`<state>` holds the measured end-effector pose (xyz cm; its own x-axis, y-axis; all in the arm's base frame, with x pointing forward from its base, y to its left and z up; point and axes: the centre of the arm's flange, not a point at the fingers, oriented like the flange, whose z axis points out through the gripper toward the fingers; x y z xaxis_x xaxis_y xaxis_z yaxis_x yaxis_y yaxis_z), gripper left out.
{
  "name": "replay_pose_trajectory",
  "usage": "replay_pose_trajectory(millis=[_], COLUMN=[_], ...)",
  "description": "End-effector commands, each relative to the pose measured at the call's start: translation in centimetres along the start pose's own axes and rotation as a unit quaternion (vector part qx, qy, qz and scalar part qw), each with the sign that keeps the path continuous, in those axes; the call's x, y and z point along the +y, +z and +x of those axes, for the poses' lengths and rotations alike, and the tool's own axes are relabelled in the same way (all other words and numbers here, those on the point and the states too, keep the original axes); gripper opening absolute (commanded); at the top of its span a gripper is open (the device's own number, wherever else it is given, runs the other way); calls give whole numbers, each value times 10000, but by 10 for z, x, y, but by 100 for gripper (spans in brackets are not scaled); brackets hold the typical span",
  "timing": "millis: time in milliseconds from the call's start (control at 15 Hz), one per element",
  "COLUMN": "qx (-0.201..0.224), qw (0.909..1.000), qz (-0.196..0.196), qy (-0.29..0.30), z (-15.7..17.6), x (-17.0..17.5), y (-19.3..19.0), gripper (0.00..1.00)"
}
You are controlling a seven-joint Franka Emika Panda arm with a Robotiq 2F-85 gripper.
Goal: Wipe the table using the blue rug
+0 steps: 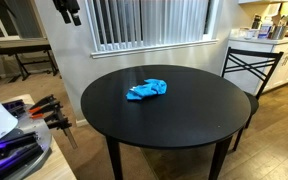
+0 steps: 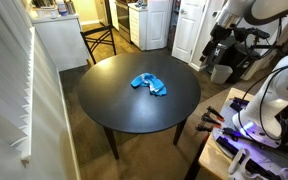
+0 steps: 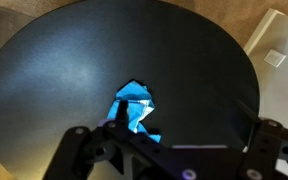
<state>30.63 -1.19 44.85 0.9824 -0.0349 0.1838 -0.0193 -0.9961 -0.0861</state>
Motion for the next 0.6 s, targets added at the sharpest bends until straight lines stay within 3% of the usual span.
replay_pose_trajectory(millis=[0,267,533], qx=[14,123,193], qw=[10000,9999,9998], qz=[40,46,3], qy=[-86,-88,-104], z=[20,82,122], x=[3,14,28], y=[13,63,113], gripper=[100,100,100])
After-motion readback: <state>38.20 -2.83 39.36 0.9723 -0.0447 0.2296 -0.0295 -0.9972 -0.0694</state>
